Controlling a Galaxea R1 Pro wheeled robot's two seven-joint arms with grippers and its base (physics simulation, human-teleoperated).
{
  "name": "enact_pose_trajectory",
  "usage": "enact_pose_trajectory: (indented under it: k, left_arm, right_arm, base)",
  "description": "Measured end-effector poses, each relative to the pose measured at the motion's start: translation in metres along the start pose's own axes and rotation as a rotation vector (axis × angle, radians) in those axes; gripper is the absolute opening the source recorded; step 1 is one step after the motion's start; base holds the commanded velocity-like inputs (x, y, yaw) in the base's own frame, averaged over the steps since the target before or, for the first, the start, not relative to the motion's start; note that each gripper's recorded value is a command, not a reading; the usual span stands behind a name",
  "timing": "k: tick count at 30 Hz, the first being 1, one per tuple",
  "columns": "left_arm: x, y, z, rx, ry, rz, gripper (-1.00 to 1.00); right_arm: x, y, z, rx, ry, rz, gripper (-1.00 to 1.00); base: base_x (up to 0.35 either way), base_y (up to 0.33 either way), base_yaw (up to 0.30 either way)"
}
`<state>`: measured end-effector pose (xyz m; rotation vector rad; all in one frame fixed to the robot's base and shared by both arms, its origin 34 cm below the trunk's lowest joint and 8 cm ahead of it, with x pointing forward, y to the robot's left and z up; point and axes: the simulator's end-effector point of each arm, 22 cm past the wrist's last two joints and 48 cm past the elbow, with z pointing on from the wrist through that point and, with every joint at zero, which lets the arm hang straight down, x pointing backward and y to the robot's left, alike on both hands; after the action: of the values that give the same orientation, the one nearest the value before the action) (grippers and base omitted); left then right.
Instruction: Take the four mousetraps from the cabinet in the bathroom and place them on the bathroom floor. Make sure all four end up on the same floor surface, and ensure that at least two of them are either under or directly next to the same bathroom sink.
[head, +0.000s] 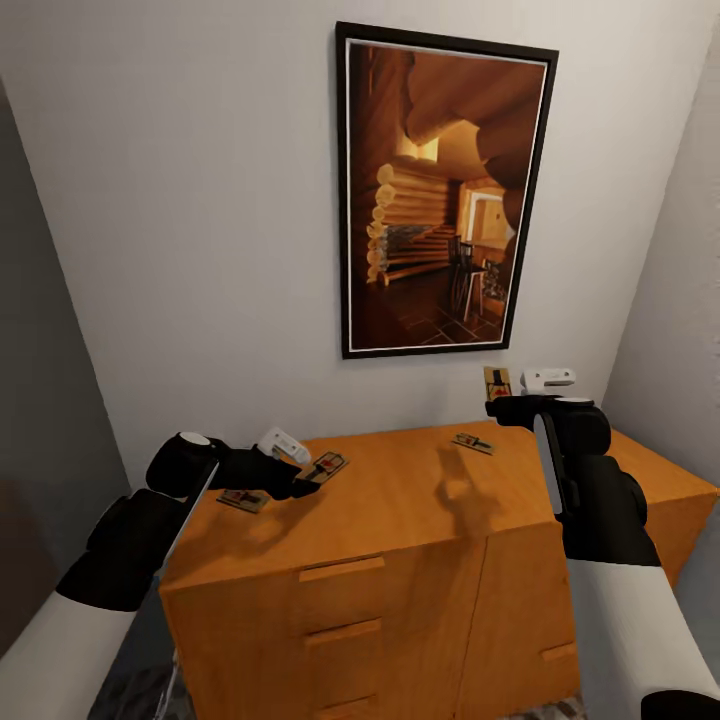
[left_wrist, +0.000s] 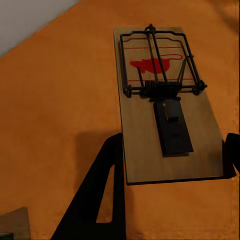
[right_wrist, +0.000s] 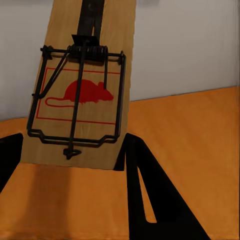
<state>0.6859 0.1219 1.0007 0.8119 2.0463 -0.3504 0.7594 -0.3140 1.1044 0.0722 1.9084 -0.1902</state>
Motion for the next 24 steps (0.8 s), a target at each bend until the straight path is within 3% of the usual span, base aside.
enact_pose_trajectory:
  k: [8, 24]
  left_arm:
    - [-0.0003, 0.002, -0.0013, -0.003, -0.003, -0.003, -1.0]
    - [-0.001, 0.004, -0.0023, -0.005, -0.008, -0.006, -1.0]
  right_arm:
    - [-0.0004, 0.0001, -0.0005, -0.001, -0.001, 0.0, -1.0]
    - [0.0002, 0.0004, -0.0004, -0.002, 0.001, 0.0, -1.0]
  base:
    - [-0.215, 0.0, 0.0]
    - [-0.013, 0.0, 0.0]
